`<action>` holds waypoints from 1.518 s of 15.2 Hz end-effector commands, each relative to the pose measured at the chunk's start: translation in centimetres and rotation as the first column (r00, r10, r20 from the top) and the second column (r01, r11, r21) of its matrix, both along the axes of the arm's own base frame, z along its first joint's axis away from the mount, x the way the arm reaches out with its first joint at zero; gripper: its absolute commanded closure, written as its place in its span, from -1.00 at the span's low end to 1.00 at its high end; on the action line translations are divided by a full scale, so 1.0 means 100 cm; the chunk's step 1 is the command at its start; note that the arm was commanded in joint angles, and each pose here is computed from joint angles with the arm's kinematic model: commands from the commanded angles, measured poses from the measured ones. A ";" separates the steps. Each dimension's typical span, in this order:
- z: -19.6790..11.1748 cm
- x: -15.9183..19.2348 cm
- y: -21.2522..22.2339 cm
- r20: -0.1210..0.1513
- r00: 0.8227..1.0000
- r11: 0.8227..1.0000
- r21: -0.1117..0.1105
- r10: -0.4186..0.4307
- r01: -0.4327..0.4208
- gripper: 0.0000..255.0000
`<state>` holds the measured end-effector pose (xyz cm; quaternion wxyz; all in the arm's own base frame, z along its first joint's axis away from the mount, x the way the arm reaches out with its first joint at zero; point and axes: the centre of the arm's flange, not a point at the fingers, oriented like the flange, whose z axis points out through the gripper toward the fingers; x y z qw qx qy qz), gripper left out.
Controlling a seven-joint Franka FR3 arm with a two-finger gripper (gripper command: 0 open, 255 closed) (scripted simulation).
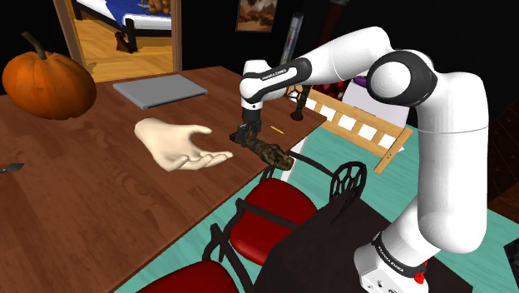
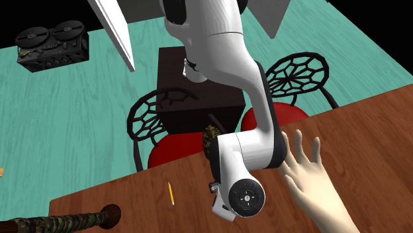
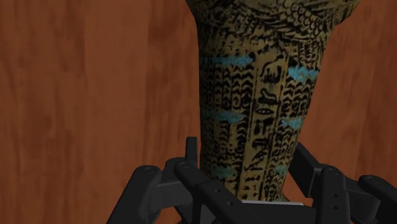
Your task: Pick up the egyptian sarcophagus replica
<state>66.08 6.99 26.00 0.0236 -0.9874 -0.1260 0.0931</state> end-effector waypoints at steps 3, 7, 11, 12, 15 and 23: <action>-0.004 -0.001 -0.001 -0.003 1.000 1.000 0.000 0.000 0.000 1.00; 0.004 0.000 0.001 -0.003 1.000 1.000 -0.001 0.000 0.000 1.00; 0.025 0.000 0.001 -0.003 1.000 1.000 -0.001 0.000 0.000 1.00; 0.030 0.000 0.001 -0.003 1.000 1.000 -0.001 0.000 0.000 1.00; 0.046 0.000 0.001 -0.003 1.000 1.000 -0.001 0.000 0.000 1.00; 0.079 0.000 0.001 -0.003 1.000 1.000 -0.001 0.000 0.000 1.00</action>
